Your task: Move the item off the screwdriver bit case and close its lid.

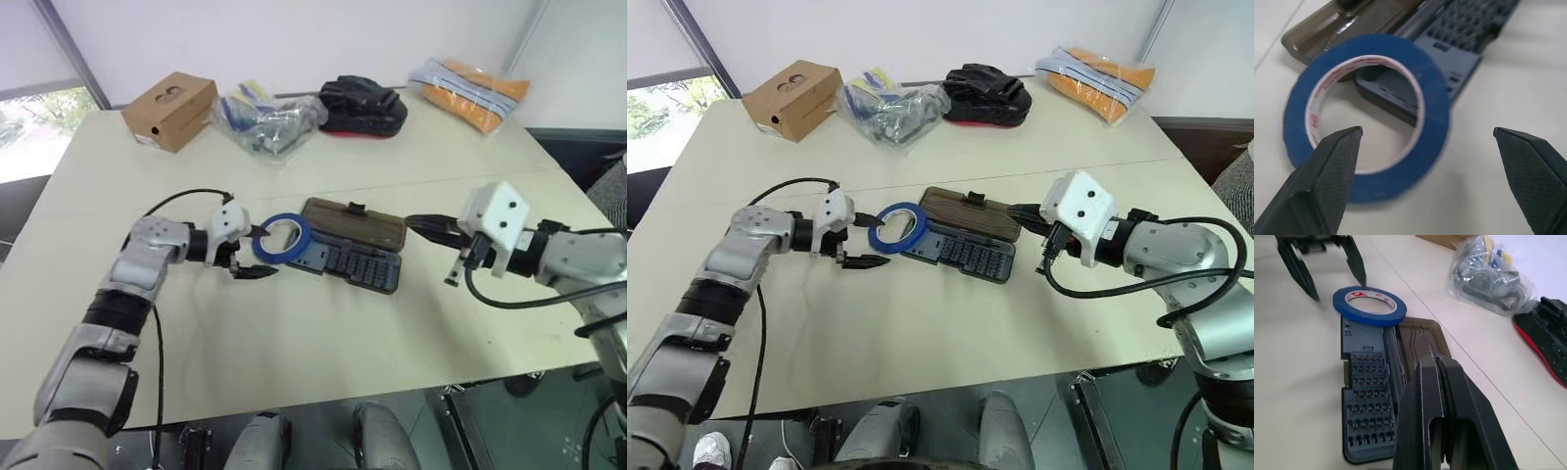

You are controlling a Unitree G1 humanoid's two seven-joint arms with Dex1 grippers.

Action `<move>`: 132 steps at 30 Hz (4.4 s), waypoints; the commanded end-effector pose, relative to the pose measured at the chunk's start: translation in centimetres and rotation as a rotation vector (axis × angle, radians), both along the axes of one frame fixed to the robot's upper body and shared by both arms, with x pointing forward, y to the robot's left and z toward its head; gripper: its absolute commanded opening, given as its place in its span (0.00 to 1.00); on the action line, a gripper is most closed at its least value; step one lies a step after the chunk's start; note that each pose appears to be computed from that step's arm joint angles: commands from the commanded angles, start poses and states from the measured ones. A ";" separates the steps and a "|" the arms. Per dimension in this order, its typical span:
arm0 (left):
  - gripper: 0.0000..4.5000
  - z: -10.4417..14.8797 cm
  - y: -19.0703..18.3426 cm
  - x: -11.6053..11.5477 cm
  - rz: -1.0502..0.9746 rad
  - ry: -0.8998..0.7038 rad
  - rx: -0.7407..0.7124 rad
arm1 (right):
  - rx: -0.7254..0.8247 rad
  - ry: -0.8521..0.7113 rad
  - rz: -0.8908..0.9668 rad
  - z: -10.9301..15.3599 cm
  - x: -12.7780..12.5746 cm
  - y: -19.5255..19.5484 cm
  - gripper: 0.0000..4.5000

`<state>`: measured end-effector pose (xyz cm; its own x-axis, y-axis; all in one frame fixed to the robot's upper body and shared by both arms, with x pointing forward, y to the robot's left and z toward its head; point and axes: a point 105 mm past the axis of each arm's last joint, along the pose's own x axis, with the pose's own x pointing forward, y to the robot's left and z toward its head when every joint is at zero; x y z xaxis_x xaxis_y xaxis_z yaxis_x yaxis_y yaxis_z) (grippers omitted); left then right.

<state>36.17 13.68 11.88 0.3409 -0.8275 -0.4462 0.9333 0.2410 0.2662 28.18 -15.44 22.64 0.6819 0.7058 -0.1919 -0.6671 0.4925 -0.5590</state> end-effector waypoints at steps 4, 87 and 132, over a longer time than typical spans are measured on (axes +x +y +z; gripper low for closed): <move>1.00 -0.6 -0.5 0.8 -0.022 -0.085 0.077 | 0.002 -0.062 -0.005 1.0 -0.5 0.3 0.00; 1.00 5.2 6.4 2.9 0.688 0.051 -0.499 | 0.148 0.024 -0.215 -1.1 4.6 -1.1 0.20; 1.00 3.5 -0.5 1.2 0.387 0.120 -0.427 | 0.296 0.743 -1.154 -10.0 9.7 -4.7 0.47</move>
<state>37.42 13.43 14.37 0.6194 -0.7643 -0.1792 0.7652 0.6388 -0.0795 38.02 -18.65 12.89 0.7088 -0.0402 -0.7043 0.0388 0.9991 -0.0179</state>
